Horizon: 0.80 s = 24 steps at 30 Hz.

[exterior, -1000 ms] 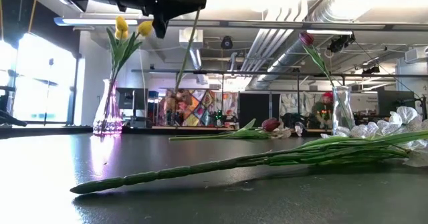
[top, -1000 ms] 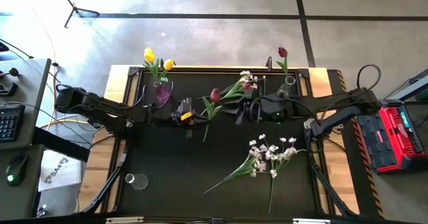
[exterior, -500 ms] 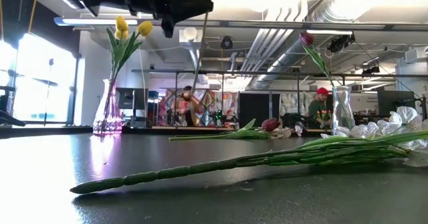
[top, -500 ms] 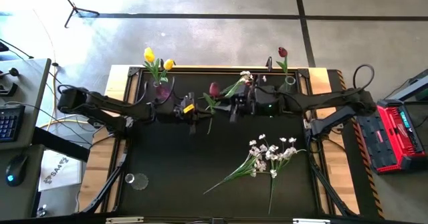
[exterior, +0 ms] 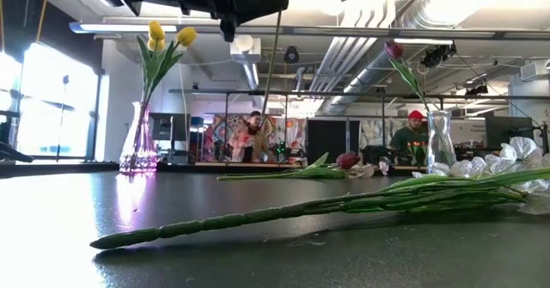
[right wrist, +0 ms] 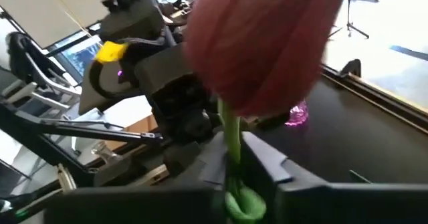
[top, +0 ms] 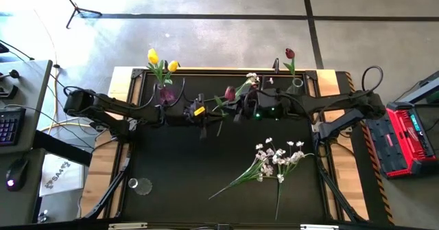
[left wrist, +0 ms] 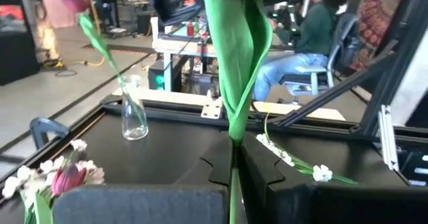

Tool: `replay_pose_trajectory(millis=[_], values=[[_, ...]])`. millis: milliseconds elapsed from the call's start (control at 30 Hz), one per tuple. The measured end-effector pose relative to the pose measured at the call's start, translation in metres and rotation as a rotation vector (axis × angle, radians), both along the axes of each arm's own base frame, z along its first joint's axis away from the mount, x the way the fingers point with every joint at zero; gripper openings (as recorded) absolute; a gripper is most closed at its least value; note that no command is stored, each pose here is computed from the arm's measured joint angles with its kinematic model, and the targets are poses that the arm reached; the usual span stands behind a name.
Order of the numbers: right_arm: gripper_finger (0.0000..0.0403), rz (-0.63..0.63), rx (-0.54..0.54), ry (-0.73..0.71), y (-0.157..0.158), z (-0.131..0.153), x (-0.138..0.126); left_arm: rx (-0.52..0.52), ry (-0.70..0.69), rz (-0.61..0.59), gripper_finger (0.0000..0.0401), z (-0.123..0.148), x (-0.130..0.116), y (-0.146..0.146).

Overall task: Sort flowers into vase by color
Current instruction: Put the bottom red flower into the top transparent vase

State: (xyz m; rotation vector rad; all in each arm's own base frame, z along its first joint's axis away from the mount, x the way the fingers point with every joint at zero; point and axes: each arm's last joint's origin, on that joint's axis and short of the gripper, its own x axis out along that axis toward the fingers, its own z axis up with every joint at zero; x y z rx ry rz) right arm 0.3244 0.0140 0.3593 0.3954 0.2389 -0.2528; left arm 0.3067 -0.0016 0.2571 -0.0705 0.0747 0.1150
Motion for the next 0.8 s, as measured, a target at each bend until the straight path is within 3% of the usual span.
replay_pose_trajectory(millis=[233, 500, 667, 800], values=[[0.0003, -0.035, 0.005, 0.061, -0.001, -0.003, -0.007, -0.045, 0.008, 0.061, 0.0051, -0.001, -0.001, 0.002], [0.0001, -0.174, -0.012, 0.180, -0.007, 0.007, -0.045, -0.090, 0.154, 0.142, 0.0117, -0.016, -0.004, 0.004], [0.0000, -0.224, -0.007, 0.231, -0.010, 0.013, -0.071, -0.130, 0.233, 0.213, 0.0130, -0.025, -0.007, 0.005], [0.0000, -0.243, 0.018, 0.270, -0.012, 0.018, -0.092, -0.097, 0.247, 0.237, 0.0131, -0.028, -0.006, 0.006]])
